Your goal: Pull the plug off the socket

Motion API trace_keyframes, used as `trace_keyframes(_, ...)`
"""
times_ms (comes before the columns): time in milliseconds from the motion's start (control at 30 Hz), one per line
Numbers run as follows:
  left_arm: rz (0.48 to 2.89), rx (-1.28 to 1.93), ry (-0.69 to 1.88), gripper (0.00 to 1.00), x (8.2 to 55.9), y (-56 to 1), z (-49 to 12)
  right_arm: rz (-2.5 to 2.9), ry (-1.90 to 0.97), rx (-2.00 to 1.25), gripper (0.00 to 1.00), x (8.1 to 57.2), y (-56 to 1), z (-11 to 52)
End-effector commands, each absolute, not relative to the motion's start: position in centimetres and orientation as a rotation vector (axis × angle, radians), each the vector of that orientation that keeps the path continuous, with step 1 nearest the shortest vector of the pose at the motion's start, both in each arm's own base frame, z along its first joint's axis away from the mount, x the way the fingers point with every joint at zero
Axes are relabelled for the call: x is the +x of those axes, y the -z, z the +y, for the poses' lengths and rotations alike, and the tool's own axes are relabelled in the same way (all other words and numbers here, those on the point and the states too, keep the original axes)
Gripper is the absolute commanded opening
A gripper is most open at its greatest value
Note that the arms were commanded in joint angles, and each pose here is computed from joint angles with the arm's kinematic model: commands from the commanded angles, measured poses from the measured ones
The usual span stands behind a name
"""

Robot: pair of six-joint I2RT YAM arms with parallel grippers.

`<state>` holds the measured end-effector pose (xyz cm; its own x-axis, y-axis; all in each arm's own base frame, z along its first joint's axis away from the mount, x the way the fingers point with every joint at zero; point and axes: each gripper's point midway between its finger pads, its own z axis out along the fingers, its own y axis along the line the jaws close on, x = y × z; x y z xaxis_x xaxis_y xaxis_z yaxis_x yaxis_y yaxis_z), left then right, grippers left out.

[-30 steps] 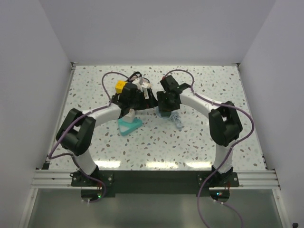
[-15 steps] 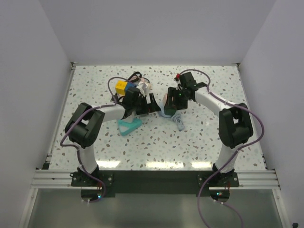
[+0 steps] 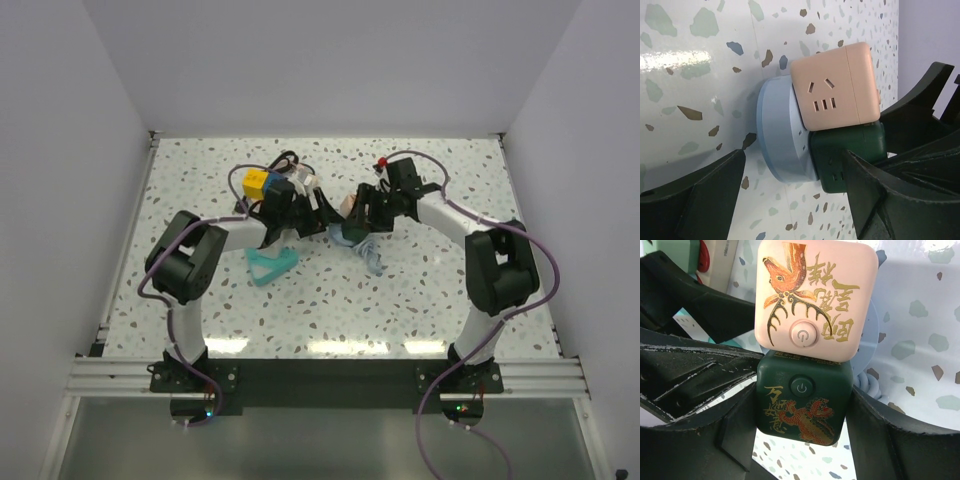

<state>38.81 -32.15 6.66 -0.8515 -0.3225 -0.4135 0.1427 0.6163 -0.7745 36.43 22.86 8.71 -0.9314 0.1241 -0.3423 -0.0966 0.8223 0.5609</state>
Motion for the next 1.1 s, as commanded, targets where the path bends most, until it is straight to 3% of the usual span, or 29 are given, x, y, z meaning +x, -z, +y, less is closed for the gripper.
trace_keyframes(0,2.329,-0.164,1.181,0.80,39.0,-5.9,-33.4,2.562,-1.102,-0.033,0.00,35.2,-11.2,26.7)
trace_keyframes(233,2.337,-0.187,1.166,0.61,39.3,-4.9,-33.6,2.542,-1.133,-0.018,0.00,35.4,-12.1,27.0)
trace_keyframes(567,2.312,-0.198,1.123,0.63,39.7,-4.8,-33.0,2.563,-1.161,-0.025,0.00,34.4,-12.1,26.7)
trace_keyframes(700,2.325,-0.179,1.178,0.49,39.7,-4.5,-34.0,2.554,-1.156,-0.009,0.00,34.6,-11.9,26.7)
trace_keyframes(933,2.311,-0.168,1.209,0.00,39.5,-4.7,-34.2,2.619,-1.058,0.039,0.00,35.0,-10.6,25.9)
trace_keyframes(1067,2.333,-0.188,1.122,0.00,39.6,-4.3,-33.1,2.635,-0.878,0.060,0.00,35.5,-11.5,24.0)
